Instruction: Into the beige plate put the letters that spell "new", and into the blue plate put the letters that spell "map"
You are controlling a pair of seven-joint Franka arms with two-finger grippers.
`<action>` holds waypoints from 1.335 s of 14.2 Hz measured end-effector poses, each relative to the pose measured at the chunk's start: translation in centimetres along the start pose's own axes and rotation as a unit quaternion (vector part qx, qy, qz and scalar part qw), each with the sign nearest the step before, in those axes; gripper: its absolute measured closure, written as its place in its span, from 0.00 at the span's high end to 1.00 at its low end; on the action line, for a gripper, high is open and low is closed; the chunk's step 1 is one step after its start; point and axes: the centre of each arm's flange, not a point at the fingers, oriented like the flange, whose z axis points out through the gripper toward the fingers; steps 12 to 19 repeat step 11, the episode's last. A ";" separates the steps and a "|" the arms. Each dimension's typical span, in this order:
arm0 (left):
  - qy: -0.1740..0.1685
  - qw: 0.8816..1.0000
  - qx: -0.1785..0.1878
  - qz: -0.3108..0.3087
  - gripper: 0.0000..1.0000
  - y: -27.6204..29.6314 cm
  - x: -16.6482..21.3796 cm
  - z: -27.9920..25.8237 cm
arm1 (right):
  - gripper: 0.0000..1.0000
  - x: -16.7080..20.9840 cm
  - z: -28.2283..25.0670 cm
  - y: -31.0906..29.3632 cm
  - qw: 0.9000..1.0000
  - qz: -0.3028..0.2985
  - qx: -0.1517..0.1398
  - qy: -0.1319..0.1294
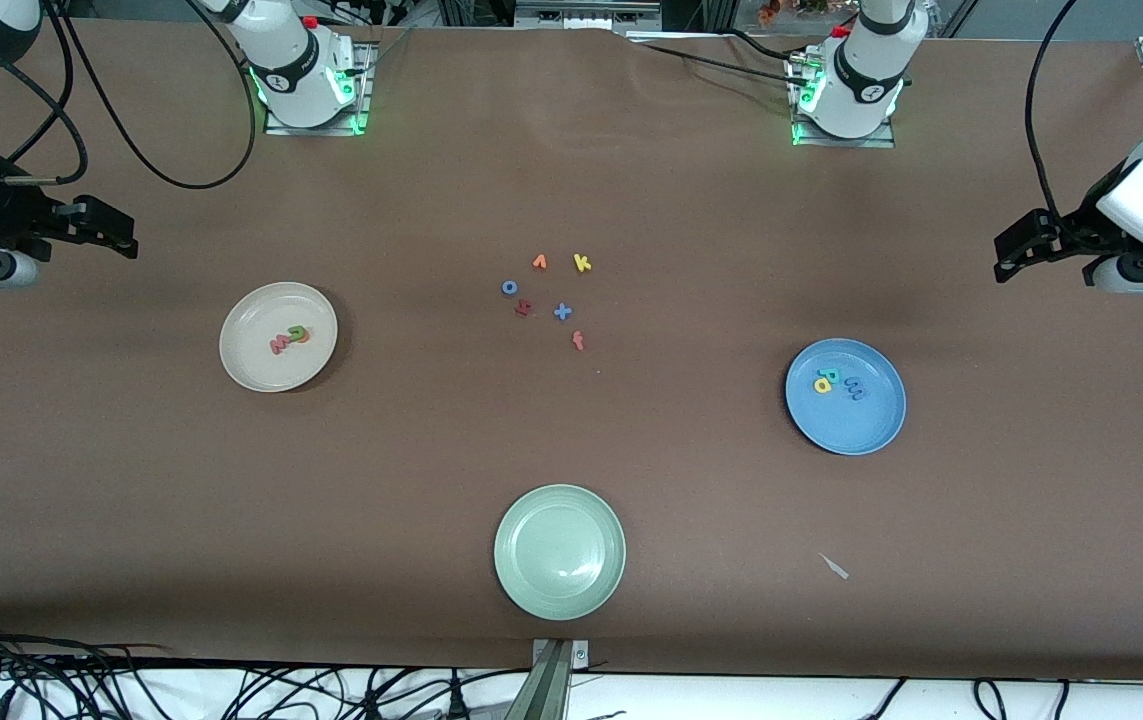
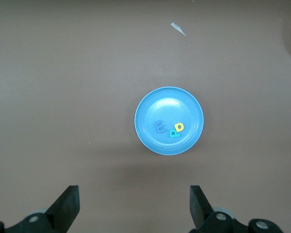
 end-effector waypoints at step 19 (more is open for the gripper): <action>-0.022 1.000 0.000 0.007 1.00 0.7 -0.9 -0.3 | 1.00 0.0 0.0 0.0 1.000 0.000 0.000 0.000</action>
